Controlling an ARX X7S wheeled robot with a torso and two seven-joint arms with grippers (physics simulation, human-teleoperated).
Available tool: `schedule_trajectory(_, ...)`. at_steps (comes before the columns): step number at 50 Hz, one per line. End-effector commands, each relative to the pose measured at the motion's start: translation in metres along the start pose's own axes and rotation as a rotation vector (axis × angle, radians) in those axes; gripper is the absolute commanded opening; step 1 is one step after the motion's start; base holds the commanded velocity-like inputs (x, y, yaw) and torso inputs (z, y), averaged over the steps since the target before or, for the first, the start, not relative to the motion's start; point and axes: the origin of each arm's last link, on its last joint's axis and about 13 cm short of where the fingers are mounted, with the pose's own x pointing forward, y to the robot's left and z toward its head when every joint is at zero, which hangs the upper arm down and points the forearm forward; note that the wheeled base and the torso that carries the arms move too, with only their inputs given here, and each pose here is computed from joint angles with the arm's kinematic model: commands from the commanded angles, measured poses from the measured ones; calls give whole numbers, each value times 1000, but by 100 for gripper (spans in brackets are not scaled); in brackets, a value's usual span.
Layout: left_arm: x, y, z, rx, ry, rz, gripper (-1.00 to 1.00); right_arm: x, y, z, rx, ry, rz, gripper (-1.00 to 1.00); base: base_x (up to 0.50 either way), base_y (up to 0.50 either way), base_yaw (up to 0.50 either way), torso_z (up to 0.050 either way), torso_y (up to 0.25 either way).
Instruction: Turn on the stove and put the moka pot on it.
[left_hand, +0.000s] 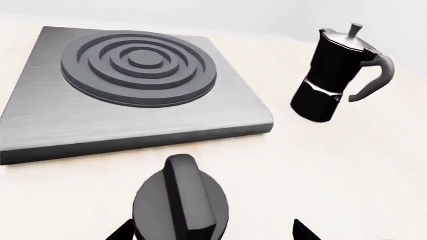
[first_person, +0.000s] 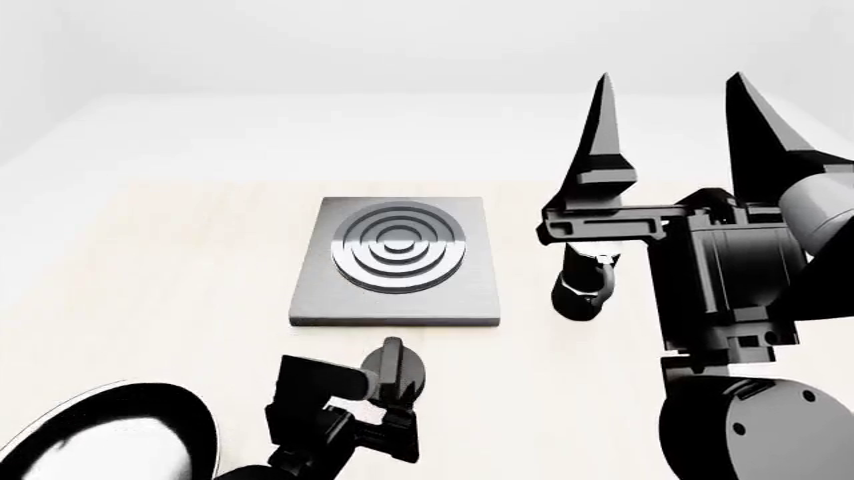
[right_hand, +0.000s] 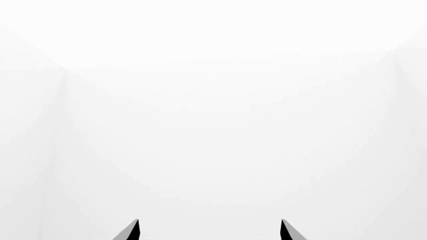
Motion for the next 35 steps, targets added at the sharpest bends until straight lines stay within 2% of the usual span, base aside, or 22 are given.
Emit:
schedule_trajectory(1, 1, -2, -4, -13, 8, -9, 100, 1, 0, 2, 1, 1, 3, 100, 0, 0, 0, 0, 0)
schedule_trajectory(21, 18, -1, -7, -11, 24, -28, 100, 1, 0, 0, 0, 6, 11, 100, 0, 0, 0, 0, 0)
schedule_trajectory(35, 29, 6, -12, -17, 43, -16, 100, 1, 0, -2, 0, 8, 11, 100, 0, 0, 0, 0, 0)
